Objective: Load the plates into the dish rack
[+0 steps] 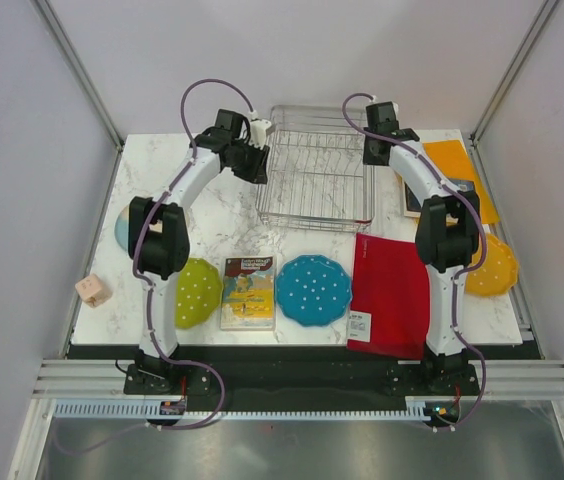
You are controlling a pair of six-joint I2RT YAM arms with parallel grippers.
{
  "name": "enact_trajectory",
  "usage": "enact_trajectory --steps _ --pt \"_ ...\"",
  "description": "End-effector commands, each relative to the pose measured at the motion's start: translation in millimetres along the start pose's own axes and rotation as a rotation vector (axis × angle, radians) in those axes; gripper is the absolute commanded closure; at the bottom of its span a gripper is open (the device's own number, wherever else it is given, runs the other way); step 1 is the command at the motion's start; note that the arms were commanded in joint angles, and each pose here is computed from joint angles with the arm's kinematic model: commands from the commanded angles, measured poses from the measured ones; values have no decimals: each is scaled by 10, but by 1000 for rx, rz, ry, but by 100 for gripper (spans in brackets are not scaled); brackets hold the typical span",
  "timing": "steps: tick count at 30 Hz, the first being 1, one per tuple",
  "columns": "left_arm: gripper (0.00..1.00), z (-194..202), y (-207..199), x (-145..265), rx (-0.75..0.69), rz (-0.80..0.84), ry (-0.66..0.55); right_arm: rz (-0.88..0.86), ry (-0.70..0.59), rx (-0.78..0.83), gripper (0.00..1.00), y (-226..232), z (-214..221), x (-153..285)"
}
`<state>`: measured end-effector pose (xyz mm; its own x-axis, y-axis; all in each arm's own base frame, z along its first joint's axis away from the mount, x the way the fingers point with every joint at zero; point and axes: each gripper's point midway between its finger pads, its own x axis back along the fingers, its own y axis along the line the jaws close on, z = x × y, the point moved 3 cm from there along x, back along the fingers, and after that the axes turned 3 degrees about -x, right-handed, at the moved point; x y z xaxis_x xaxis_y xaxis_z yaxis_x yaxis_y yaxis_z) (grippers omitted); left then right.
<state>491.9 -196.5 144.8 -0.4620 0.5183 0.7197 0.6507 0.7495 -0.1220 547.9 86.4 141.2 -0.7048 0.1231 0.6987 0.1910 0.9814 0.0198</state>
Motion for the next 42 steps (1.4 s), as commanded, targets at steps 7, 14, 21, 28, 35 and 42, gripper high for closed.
enact_trajectory --steps 7,14,21,28,35,42 --pt "64 -107 -224 -98 -13 52 -15 73 -135 13 100 -151 -390 -282" --pt "65 -89 -343 -130 -18 74 -5 79 -173 18 100 -160 -511 -295" --pt "52 -196 -301 114 -13 14 -35 103 -181 18 65 -222 -564 -111" --pt "36 -623 -680 1155 -18 43 -238 100 -245 -2 25 -438 -778 703" --pt "34 430 -1108 1322 165 125 -181 -6 -53 -51 19 -614 173 1386" --pt "48 1338 -1502 1237 375 269 -131 -675 207 72 17 -88 1378 1969"
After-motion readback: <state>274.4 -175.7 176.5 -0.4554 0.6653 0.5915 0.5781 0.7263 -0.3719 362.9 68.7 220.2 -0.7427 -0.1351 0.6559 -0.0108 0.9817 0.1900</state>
